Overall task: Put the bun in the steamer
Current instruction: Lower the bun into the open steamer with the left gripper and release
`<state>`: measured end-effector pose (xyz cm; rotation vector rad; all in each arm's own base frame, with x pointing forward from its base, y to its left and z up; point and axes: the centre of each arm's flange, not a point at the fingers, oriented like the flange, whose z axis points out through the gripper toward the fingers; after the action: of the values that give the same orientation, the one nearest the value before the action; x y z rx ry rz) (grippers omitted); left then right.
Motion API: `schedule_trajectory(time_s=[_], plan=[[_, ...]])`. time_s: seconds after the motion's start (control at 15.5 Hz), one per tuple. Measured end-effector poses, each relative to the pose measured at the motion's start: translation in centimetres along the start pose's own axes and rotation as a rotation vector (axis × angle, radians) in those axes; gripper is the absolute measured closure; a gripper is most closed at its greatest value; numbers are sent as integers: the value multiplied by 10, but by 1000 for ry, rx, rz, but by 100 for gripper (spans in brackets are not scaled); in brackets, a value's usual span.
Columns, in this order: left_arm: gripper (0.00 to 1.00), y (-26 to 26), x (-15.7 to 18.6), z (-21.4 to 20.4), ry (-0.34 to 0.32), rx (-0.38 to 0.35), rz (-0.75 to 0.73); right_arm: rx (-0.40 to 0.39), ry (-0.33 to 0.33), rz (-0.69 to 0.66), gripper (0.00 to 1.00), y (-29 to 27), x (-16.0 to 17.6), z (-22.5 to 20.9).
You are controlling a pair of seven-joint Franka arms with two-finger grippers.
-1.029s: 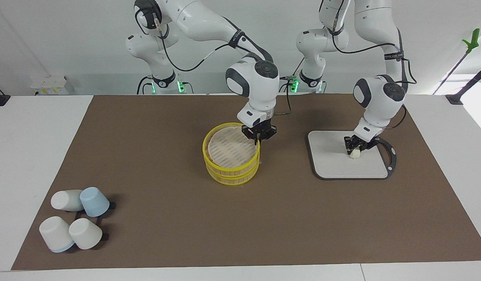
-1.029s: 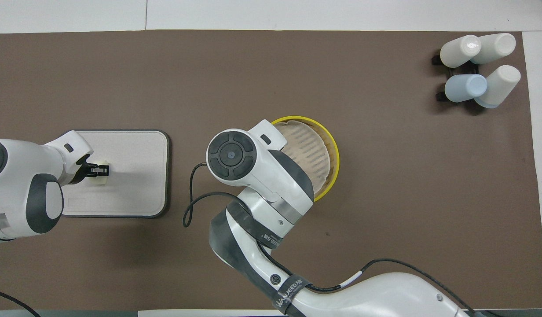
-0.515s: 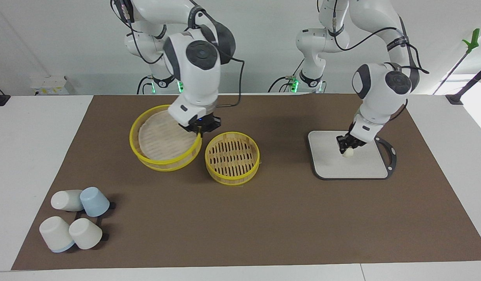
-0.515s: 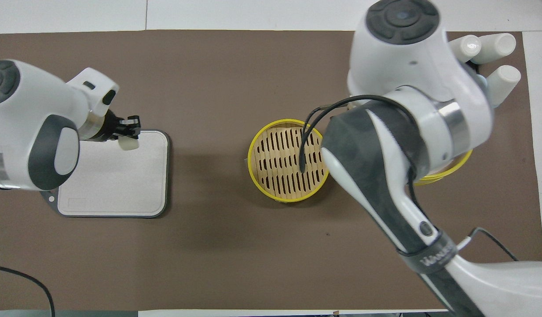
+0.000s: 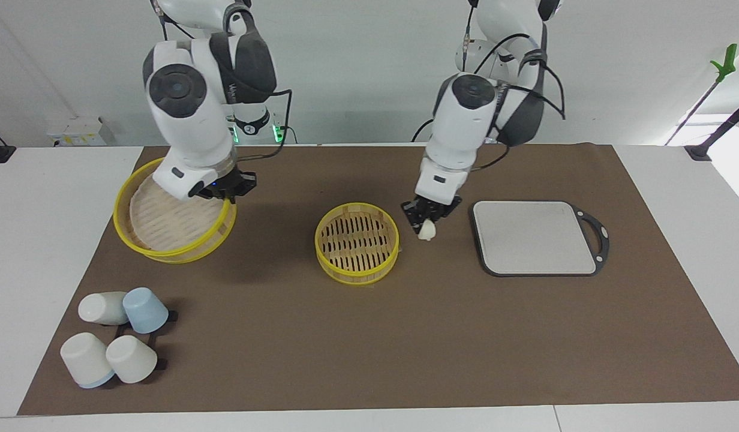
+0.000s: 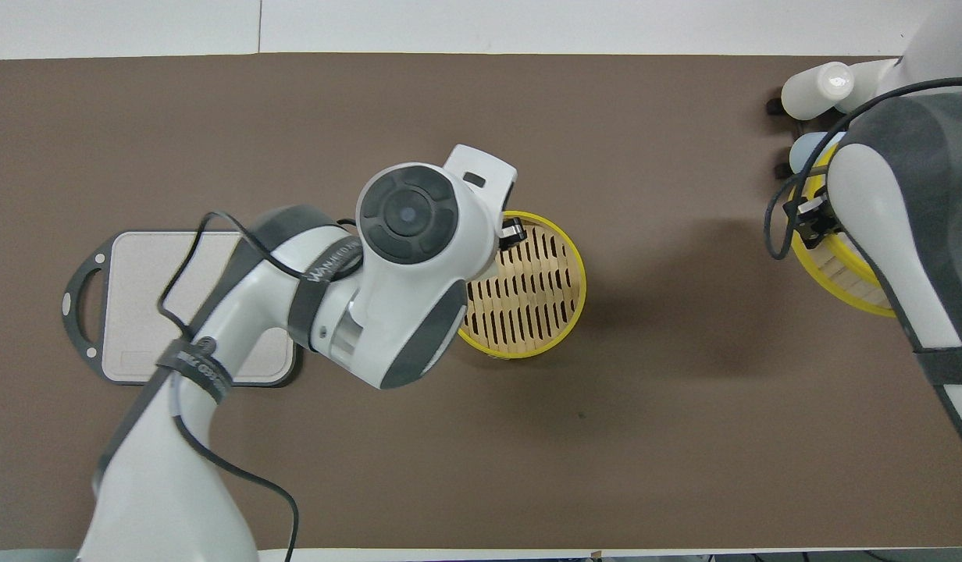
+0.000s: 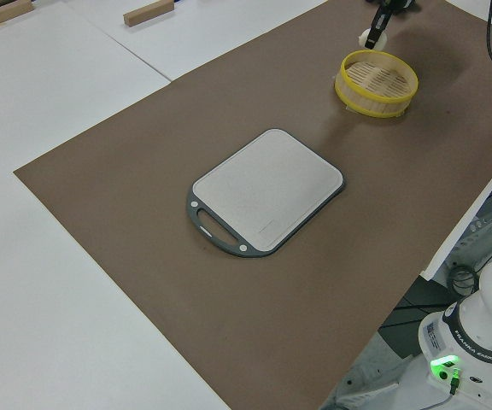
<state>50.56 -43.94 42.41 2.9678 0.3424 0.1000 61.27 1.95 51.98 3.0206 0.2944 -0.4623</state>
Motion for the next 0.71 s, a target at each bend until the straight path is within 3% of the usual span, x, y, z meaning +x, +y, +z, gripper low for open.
schedule_trajectory(time_s=[0.19,0.45,0.51,0.71], plan=[[70,8,-20,67,-3,17,15,3,2,-4,91,7,0,13],[70,-1,-13,93,6,24,0,-6,8,-30,91,-9,-2,21],[67,-1,-13,92,7,22,-1,-7,9,-32,91,-11,-3,21],[37,-1,-13,91,7,22,-8,-9,11,-33,91,-12,-4,20]])
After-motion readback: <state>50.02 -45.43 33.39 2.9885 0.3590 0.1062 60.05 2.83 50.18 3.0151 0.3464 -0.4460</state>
